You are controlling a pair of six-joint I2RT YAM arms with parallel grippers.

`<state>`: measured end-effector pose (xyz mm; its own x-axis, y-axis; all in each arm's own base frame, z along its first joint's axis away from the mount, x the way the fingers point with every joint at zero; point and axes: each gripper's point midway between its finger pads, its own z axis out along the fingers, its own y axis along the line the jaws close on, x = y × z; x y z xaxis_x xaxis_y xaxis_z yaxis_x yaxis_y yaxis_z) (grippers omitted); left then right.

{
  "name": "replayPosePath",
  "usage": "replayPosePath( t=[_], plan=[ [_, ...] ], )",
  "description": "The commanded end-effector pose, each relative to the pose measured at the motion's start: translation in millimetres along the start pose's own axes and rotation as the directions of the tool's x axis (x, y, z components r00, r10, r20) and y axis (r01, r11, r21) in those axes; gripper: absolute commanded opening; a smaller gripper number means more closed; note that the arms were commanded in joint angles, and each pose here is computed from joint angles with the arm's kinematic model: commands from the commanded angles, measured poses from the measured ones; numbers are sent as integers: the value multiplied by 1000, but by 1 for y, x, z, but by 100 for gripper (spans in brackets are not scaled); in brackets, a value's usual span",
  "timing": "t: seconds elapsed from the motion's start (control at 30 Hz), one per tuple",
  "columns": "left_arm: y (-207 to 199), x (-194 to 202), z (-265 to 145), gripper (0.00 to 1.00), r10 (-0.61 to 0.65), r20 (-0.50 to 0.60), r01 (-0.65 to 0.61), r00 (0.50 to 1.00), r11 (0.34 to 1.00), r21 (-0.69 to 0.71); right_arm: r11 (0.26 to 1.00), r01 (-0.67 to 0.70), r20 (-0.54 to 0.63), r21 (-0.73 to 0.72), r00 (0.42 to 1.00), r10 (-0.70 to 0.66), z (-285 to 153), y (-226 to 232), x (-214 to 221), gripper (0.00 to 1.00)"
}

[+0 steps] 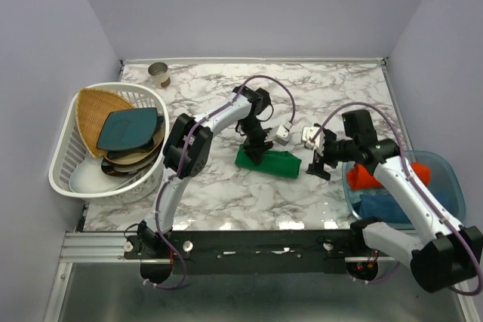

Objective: Roll the t-shirts
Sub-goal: Roll the T-shirt to the center of the board.

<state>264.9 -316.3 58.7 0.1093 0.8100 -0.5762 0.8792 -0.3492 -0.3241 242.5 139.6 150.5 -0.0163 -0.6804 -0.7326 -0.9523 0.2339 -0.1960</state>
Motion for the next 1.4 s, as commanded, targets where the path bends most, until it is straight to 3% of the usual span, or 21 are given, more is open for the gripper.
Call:
replayPosePath(
  t=[0.0,0.13,0.33,0.57,0.7,0.93,1.03,1.07,1.1,1.13,1.17,1.2,1.23,1.27,1.37],
  plan=[
    [-30,-9,5,35,-264,56,250,963,951,183,953,297,30,55,954,-299,13,14,-10,100],
    [-18,-16,9,37,-378,104,350,920,911,219,892,451,83,28,888,-452,35,44,-14,100],
    [-8,-25,16,39,-521,167,456,837,833,311,824,566,86,13,821,-565,62,56,-3,100],
    [2,-33,12,39,-705,224,565,673,686,459,807,586,39,70,807,-590,81,39,7,100],
    [2,-29,7,39,-737,241,576,631,653,491,804,583,6,119,809,-587,87,27,10,100],
    [3,-33,-12,44,-821,292,570,492,556,604,764,624,-5,164,775,-632,100,18,15,100],
    [6,-33,-12,44,-841,294,568,455,528,631,751,639,-10,165,763,-647,106,17,19,100],
    [6,-34,-13,44,-870,266,586,416,480,653,739,652,-12,170,751,-660,109,16,18,100],
    [13,-38,-17,44,-865,304,548,398,490,678,733,659,-12,168,745,-667,110,16,19,100],
    [12,-38,-16,44,-887,290,541,360,452,710,734,661,-14,154,744,-668,115,17,25,100],
    [12,-45,-25,42,-950,183,548,254,298,782,715,677,-13,173,727,-686,117,14,22,100],
    [18,-44,-26,41,-938,213,502,272,327,801,710,682,-13,177,723,-691,119,12,21,100],
    [17,-44,-26,40,-946,194,509,260,305,805,712,682,-14,166,724,-690,125,12,25,100],
    [18,-46,-28,40,-937,217,503,274,332,798,713,682,-15,162,724,-689,128,11,25,100],
    [28,-45,-32,40,-936,220,501,274,334,798,714,683,-12,157,724,-690,138,4,22,100]
  ],
)
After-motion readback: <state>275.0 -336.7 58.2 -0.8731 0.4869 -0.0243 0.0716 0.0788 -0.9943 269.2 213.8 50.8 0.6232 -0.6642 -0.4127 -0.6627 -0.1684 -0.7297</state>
